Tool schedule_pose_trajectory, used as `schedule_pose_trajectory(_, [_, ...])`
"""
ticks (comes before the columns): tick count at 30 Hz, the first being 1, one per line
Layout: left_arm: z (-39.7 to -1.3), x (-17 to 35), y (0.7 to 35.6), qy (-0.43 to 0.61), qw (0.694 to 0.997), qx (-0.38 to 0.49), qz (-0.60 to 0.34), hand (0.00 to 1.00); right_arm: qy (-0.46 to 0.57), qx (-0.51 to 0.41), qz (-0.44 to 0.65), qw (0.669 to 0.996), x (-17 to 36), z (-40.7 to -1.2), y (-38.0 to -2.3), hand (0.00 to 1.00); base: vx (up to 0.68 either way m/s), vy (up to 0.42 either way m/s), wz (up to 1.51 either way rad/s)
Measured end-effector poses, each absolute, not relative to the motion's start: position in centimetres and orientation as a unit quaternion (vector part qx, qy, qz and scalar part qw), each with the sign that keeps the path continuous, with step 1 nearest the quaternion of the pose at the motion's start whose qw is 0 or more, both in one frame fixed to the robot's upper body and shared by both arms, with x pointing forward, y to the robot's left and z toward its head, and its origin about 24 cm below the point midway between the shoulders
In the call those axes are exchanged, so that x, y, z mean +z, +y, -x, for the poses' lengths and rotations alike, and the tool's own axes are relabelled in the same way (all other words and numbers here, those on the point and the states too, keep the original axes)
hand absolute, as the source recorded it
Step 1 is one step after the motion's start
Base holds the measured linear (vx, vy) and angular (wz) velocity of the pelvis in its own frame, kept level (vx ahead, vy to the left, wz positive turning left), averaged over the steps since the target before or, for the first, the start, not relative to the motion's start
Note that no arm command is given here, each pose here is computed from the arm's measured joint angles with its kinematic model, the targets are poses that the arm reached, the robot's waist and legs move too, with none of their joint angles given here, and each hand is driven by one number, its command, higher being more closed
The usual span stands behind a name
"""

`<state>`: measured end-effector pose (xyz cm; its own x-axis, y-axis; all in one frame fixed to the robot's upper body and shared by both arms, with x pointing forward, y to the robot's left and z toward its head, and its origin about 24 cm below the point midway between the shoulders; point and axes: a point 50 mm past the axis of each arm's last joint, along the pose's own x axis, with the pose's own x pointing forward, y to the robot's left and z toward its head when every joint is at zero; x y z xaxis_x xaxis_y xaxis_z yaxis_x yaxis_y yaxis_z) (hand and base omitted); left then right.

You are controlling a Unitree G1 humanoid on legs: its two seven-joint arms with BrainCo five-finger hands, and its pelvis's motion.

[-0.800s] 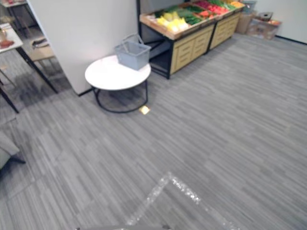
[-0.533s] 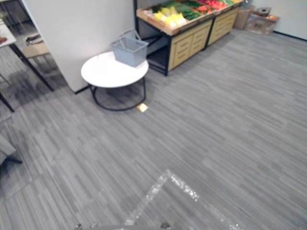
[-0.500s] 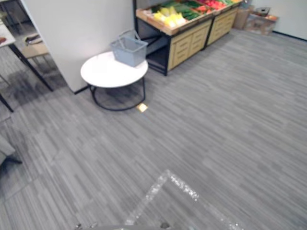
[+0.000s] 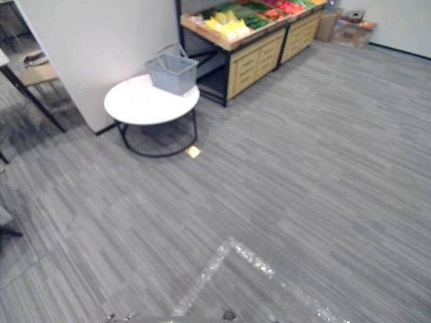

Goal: Pick vegetable in the basket

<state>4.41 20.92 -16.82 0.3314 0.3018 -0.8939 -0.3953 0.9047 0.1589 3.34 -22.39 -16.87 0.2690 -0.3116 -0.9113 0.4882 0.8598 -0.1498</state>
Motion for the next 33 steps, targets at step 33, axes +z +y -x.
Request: schedule_pose_trajectory(33, [-8.5, -15.5, 21.7, 0.445, 0.845, 0.275, 0.112, 0.0, 0.518, -0.223, -0.062, 0.823, -16.3, -6.8, -23.1, 0.0, 0.02, -0.048, -0.11])
